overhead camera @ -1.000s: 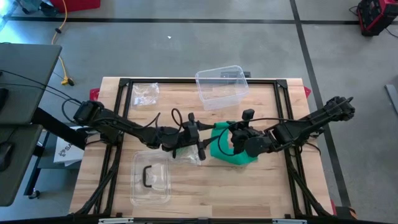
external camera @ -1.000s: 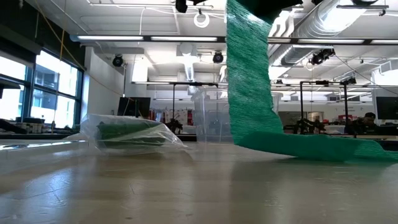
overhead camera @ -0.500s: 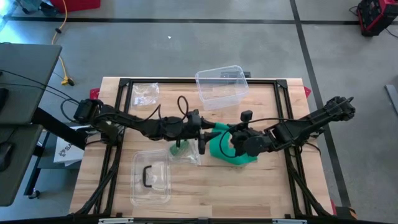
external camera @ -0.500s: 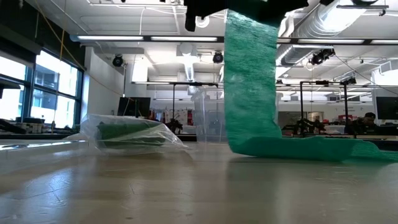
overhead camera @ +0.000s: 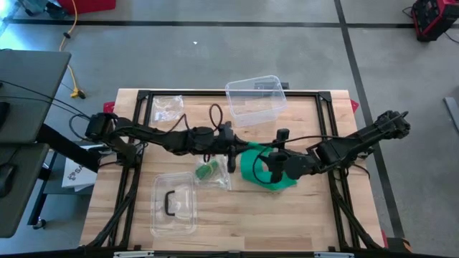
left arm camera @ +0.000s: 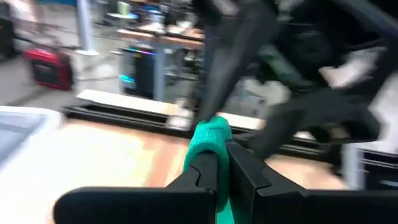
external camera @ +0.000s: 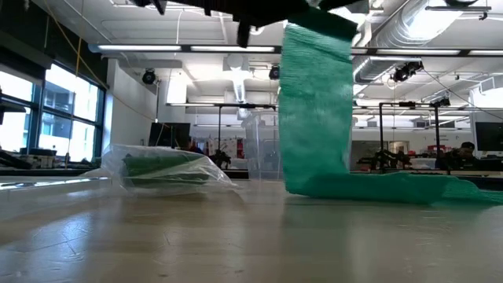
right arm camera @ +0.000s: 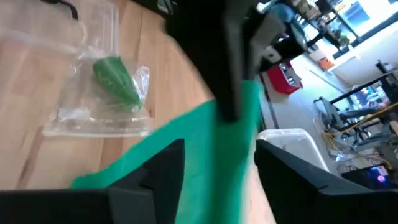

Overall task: Roll bandage
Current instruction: Roll the blue bandage

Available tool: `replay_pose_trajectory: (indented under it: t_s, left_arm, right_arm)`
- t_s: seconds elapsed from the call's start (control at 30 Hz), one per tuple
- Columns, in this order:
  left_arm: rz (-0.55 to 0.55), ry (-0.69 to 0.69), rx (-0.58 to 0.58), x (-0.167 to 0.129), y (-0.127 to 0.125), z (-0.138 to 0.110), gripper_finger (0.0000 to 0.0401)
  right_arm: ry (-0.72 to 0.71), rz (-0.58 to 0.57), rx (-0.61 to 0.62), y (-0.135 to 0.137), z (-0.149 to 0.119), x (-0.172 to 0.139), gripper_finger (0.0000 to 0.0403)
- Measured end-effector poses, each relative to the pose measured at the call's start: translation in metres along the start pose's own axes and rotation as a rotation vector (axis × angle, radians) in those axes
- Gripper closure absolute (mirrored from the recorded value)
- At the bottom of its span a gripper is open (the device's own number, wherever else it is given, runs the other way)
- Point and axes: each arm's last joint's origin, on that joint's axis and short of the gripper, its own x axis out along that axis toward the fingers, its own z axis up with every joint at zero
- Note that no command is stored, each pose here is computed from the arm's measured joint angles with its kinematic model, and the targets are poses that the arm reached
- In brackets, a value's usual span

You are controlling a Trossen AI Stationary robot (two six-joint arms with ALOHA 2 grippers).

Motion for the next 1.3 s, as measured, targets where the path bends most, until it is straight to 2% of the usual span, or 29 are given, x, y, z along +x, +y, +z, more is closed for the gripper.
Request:
replay_pose_trajectory:
  t_s: [0.23, 0.33, 0.4, 0.57, 0.67, 0.8, 0.87, 0.93, 1.1, 1.2, 1.3]
  left_arm:
    - [0.254, -0.023, 0.202, -0.053, -0.008, 0.044, 0.0397]
    - [0.342, -0.061, 0.289, -0.08, -0.018, 0.062, 0.0397]
    - [0.356, -0.086, 0.337, -0.095, -0.027, 0.07, 0.0397]
    - [0.236, -0.204, 0.372, -0.113, -0.053, 0.084, 0.0397]
    - [0.099, -0.297, 0.365, -0.117, -0.068, 0.088, 0.0397]
    - [-0.113, -0.4, 0.423, -0.122, -0.091, 0.088, 0.0397]
    - [-0.179, -0.472, 0.413, -0.125, -0.104, 0.089, 0.0398]
    - [-0.217, -0.516, 0.405, -0.126, -0.114, 0.091, 0.0398]
    - [-0.257, -0.521, 0.41, -0.118, -0.137, 0.093, 0.0398]
    - [-0.267, -0.505, 0.411, -0.11, -0.144, 0.091, 0.0398]
    - [-0.273, -0.456, 0.395, -0.098, -0.15, 0.078, 0.0398]
  right_arm:
    - [-0.094, 0.006, 0.062, -0.019, 0.016, -0.032, 0.0204]
    - [-0.116, 0.083, 0.086, -0.019, 0.015, -0.039, 0.0204]
    - [-0.123, 0.166, 0.101, -0.016, 0.013, -0.039, 0.0203]
    - [-0.1, 0.337, 0.137, -0.003, 0.004, -0.033, 0.0203]
    - [-0.082, 0.361, 0.146, 0.004, 0.001, -0.037, 0.0203]
    - [-0.123, 0.396, 0.173, 0.014, 0.005, -0.049, 0.0203]
    - [-0.142, 0.432, 0.186, 0.022, 0.006, -0.058, 0.0203]
    - [-0.163, 0.475, 0.208, 0.03, 0.007, -0.068, 0.0203]
    - [-0.241, 0.562, 0.255, 0.044, 0.012, -0.09, 0.0203]
    - [-0.299, 0.536, 0.29, 0.049, 0.017, -0.098, 0.0203]
    - [-0.306, 0.482, 0.307, 0.06, 0.02, -0.096, 0.0203]
